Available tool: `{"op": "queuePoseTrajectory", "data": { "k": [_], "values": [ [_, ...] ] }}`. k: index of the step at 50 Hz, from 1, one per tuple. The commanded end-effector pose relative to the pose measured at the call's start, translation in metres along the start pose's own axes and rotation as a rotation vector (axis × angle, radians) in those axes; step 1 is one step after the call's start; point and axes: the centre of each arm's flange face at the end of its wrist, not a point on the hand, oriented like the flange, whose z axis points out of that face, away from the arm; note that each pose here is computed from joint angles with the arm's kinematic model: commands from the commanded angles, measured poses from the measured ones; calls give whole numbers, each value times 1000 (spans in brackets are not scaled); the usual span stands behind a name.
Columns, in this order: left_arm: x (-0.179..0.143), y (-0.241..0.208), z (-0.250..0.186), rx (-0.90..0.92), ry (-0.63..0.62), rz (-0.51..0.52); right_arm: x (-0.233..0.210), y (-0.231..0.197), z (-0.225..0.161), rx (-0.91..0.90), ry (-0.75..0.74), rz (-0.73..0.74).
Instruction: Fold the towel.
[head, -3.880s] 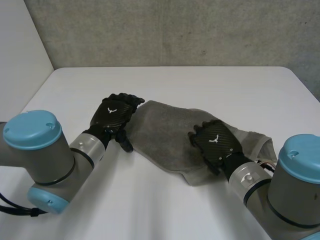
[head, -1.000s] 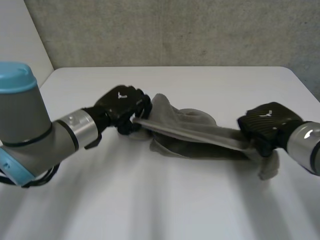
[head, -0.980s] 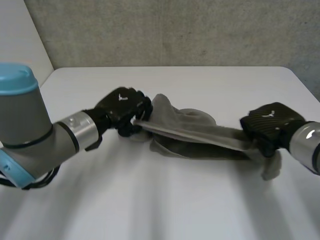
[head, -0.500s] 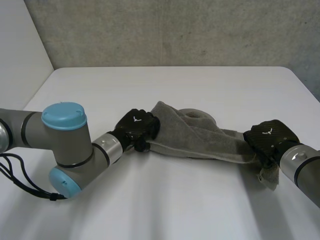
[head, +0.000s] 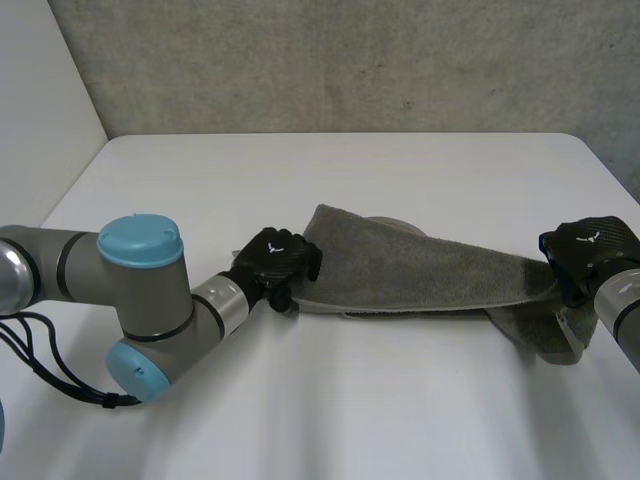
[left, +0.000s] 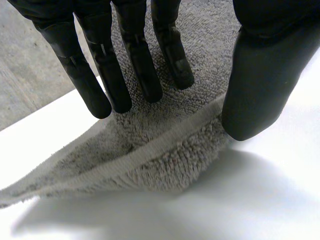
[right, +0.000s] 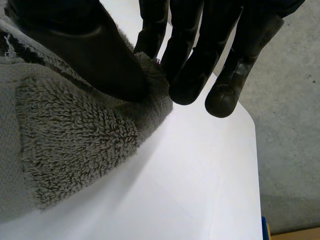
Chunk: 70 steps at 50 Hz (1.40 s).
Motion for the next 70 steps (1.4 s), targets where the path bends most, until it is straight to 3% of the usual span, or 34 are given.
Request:
{"op": "queuePoseTrajectory", "data": {
  "k": [1, 18, 29, 35, 40, 43, 48, 53, 55, 56, 58, 59, 60, 61, 63, 64, 66, 70],
  "values": [
    [1, 12, 4, -26, 0, -2, 2, -1, 3, 20, 17, 2],
    [-3, 9, 5, -24, -9, 67, 10, 2, 8, 23, 46, 13],
    [-19, -54, -22, 102, -70, 98, 23, -27, -15, 137, 80, 2],
    [-18, -67, -44, 91, -73, 107, 14, -29, -42, 46, -98, -8],
    [-18, -61, -65, -96, -34, 51, 5, -25, -61, -96, -283, -46],
    [-23, -53, -61, -168, -26, 65, 6, -20, -47, -118, -295, -124],
    [-37, -47, -40, -166, -37, 183, 6, -18, -12, -115, -272, -228],
    [-56, -67, -7, -57, -93, 217, -12, -52, 24, 79, -214, -290],
    [-75, -97, 12, 74, -180, 219, -10, -99, 36, 302, -87, -310],
    [-75, -97, 12, 75, -180, 219, -10, -99, 37, 304, -86, -310],
    [-101, -142, 22, 254, -320, 215, 19, -153, 43, 556, 144, -291],
    [-101, -142, 22, 255, -321, 215, 19, -153, 43, 557, 145, -291],
    [-112, -166, 22, 352, -390, 215, 37, -180, 40, 686, 273, -262],
    [-112, -166, 22, 353, -391, 215, 38, -180, 40, 687, 274, -262],
    [-128, -214, 13, 541, -491, 220, 73, -228, 20, 937, 484, -151],
    [-128, -214, 13, 542, -492, 220, 73, -228, 20, 939, 485, -151],
    [-135, -255, -2, 704, -540, 235, 98, -263, -15, 1140, 576, -41],
    [-137, -280, -15, 810, -551, 239, 111, -277, -24, 1174, 573, -16]
  ]
}}
